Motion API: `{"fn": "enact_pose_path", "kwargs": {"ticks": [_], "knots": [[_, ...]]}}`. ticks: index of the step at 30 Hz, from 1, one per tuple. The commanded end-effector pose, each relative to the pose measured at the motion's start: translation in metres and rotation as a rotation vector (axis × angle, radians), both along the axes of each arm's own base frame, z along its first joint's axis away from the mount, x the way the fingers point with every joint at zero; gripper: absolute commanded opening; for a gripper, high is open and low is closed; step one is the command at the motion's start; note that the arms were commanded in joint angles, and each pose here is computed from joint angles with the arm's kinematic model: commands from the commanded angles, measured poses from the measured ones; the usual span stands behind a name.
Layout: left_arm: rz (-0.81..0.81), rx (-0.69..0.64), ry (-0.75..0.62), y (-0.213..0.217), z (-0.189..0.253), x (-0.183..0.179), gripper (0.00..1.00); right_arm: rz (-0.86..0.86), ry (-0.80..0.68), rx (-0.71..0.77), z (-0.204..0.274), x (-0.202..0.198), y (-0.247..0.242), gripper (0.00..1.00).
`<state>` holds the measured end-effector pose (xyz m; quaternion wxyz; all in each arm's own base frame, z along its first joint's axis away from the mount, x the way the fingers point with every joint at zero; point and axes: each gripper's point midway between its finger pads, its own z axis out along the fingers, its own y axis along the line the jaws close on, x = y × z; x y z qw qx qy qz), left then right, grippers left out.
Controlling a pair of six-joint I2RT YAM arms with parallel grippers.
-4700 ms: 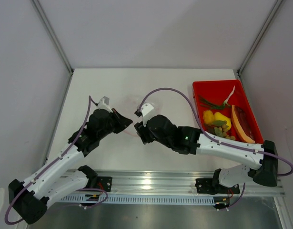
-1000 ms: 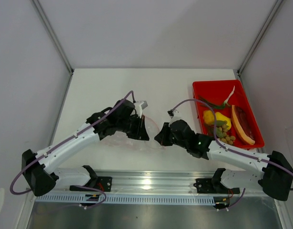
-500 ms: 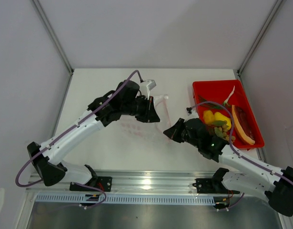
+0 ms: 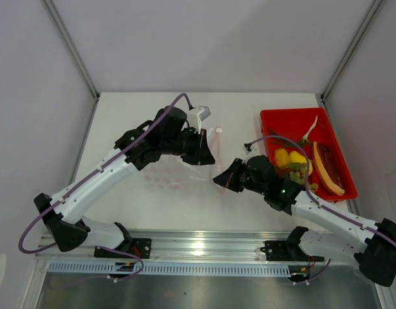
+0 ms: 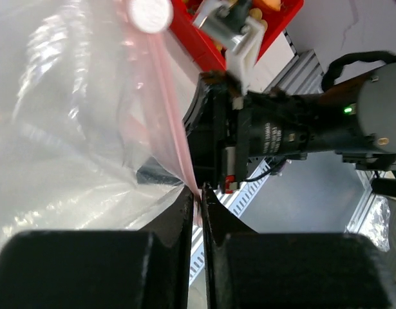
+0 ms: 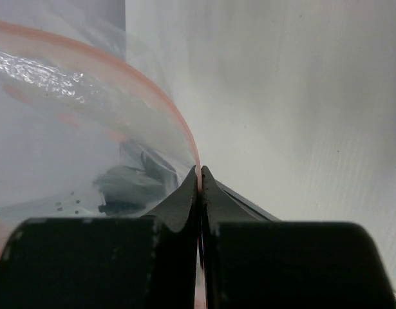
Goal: Place the food in the zip-top bag and seal the zipper
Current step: Open the zipper of the food storage bag at the center of the board.
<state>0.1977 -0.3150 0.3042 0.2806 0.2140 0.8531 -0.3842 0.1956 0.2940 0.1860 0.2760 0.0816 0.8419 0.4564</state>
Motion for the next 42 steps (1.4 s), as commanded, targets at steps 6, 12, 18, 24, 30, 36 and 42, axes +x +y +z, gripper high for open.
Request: {"fn": "enact_pose_path", "kwargs": {"ticks": [6, 12, 18, 24, 30, 36, 42], "knots": [[-0.114, 0.097, 0.143, -0.022, -0.071, -0.014, 0.11, -0.139, 0.007, -0.069, -0.007, 0.002, -0.036, 0.09], [-0.141, 0.143, 0.173, -0.034, -0.097, -0.012, 0.11, -0.146, -0.023, -0.163, -0.026, 0.001, -0.051, 0.19], [-0.18, 0.13, 0.167, -0.037, -0.095, -0.015, 0.1, -0.108, -0.155, -0.274, -0.02, 0.012, -0.064, 0.5], [-0.217, 0.124, 0.172, -0.035, -0.093, -0.022, 0.09, -0.036, -0.205, -0.257, -0.014, 0.029, -0.062, 0.5], [-0.222, 0.131, 0.163, -0.032, -0.094, -0.024, 0.1, 0.046, -0.213, -0.181, -0.007, 0.035, -0.043, 0.41], [-0.199, 0.131, 0.152, -0.029, -0.094, -0.022, 0.1, 0.107, -0.182, -0.106, -0.008, 0.022, -0.032, 0.38], [-0.194, 0.115, 0.147, -0.032, -0.092, -0.02, 0.05, 0.064, -0.186, -0.107, -0.006, 0.023, -0.039, 0.15]]}}
